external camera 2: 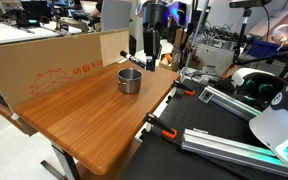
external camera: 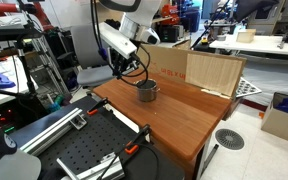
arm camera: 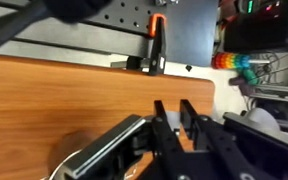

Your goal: Put the black marker inside the silver pot

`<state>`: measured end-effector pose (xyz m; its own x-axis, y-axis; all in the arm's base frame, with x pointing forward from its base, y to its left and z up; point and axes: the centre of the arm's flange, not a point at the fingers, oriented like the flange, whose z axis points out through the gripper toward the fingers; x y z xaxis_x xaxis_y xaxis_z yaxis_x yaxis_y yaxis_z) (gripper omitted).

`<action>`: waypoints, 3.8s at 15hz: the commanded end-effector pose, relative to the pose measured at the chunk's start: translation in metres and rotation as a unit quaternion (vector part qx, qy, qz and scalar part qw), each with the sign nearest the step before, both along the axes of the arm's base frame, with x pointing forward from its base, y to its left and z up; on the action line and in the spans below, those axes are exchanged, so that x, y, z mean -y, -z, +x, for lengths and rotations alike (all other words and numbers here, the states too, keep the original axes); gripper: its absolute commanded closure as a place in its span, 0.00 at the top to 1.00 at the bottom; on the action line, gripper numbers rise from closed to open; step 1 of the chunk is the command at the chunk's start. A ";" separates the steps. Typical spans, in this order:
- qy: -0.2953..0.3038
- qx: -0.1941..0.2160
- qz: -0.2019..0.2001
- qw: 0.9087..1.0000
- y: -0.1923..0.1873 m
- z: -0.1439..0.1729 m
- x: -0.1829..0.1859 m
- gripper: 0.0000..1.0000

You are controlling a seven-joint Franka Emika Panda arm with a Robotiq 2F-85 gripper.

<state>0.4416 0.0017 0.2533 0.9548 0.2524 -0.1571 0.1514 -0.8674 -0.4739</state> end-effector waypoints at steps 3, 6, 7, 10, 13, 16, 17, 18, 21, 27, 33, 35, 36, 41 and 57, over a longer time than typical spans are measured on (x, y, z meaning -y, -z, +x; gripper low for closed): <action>0.009 -0.017 0.032 0.999 -0.003 0.006 0.011 0.06; -0.010 -0.038 0.056 0.998 0.004 0.012 0.019 0.06; -0.018 -0.047 0.064 0.997 0.008 0.015 0.020 0.06; -0.024 -0.094 0.078 0.992 0.020 0.030 0.019 0.06; -0.029 -0.143 0.108 0.983 0.033 0.053 0.022 0.06; -0.018 -0.170 0.125 0.977 0.041 0.069 0.030 0.06; -0.013 -0.179 0.130 0.975 0.044 0.074 0.034 0.06; -0.008 -0.188 0.133 0.973 0.047 0.077 0.038 0.06; 0.012 -0.225 0.129 0.966 0.058 0.084 0.043 0.06; 0.063 -0.277 0.075 0.956 0.070 0.088 0.027 0.06; 0.090 -0.298 0.064 0.948 0.073 0.088 0.022 0.06; 0.098 -0.304 0.065 0.945 0.078 0.085 0.026 0.06; 0.102 -0.305 0.064 0.945 0.081 0.082 0.028 0.06; 0.115 -0.322 0.070 0.937 0.098 0.081 0.040 0.06; 0.127 -0.276 0.062 0.951 0.078 0.098 0.055 1.00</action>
